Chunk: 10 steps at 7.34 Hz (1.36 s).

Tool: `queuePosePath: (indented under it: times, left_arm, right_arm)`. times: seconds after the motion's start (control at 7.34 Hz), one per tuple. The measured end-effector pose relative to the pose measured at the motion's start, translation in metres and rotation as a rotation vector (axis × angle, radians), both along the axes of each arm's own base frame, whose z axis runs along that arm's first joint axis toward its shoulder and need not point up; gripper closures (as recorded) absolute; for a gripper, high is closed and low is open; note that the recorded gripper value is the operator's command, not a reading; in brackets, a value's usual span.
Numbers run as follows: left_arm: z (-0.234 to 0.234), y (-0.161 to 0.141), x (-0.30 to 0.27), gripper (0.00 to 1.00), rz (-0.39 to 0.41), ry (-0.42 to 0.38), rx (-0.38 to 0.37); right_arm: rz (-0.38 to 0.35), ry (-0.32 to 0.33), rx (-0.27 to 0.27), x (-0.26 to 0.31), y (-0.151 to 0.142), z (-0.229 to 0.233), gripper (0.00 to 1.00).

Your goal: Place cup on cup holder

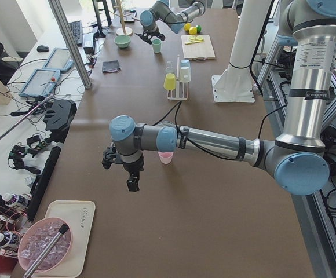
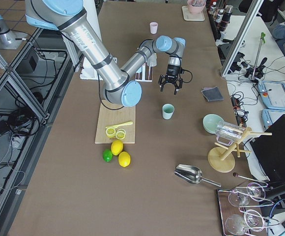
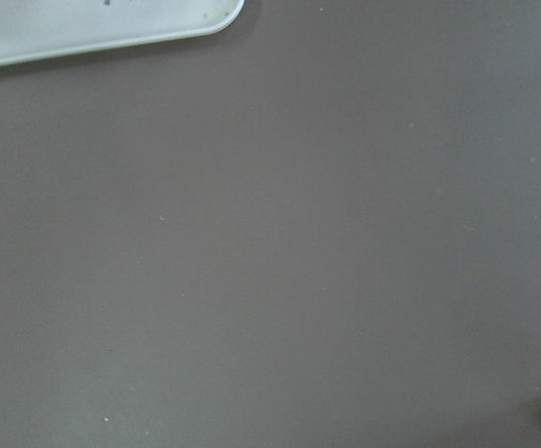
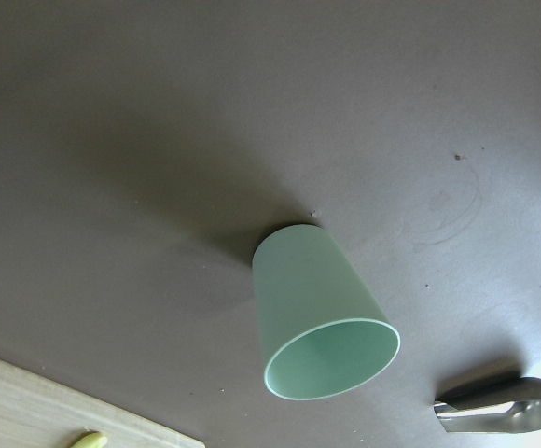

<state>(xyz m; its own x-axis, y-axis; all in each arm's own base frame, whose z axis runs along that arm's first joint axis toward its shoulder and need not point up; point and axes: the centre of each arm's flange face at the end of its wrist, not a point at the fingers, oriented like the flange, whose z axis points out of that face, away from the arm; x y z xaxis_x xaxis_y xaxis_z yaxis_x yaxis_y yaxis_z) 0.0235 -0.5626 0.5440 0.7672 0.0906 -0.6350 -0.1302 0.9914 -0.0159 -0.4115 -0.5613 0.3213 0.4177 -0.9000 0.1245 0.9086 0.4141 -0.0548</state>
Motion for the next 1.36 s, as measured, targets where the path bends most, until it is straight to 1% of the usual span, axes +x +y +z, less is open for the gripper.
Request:
queuePosePath:
  times: [0.14, 0.27, 0.41, 0.54, 0.82, 0.95, 1.23, 1.36]
  left_arm:
    - [-0.030, -0.020, 0.026, 0.02, 0.040, -0.013, -0.024]
    - [-0.057, -0.031, 0.046, 0.02, 0.071, -0.023, -0.054]
    - [-0.075, -0.035, 0.058, 0.02, 0.091, -0.026, -0.069]
    - [-0.084, -0.037, 0.072, 0.02, 0.113, -0.022, -0.075]
    - [-0.085, -0.038, 0.101, 0.02, 0.158, -0.015, -0.093]
    - [-0.080, -0.037, 0.109, 0.02, 0.167, 0.005, -0.114]
    - [-0.076, -0.035, 0.125, 0.02, 0.186, 0.037, -0.148]
    - [-0.074, -0.030, 0.152, 0.02, 0.229, 0.035, -0.160]
  right_arm:
    - [-0.050, 0.031, 0.002, -0.009, -0.002, 0.008, 0.00]
    - [-0.095, 0.064, 0.012, -0.016, -0.001, 0.016, 0.00]
    - [-0.136, 0.090, 0.025, -0.022, -0.002, 0.023, 0.00]
    - [-0.161, 0.110, 0.036, -0.028, -0.005, 0.031, 0.00]
    - [-0.192, 0.159, 0.042, -0.039, -0.007, 0.048, 0.00]
    - [-0.206, 0.178, 0.045, -0.044, -0.005, 0.053, 0.00]
    - [-0.235, 0.197, 0.048, -0.054, 0.001, 0.060, 0.00]
    - [-0.257, 0.200, 0.051, -0.060, 0.002, 0.065, 0.00]
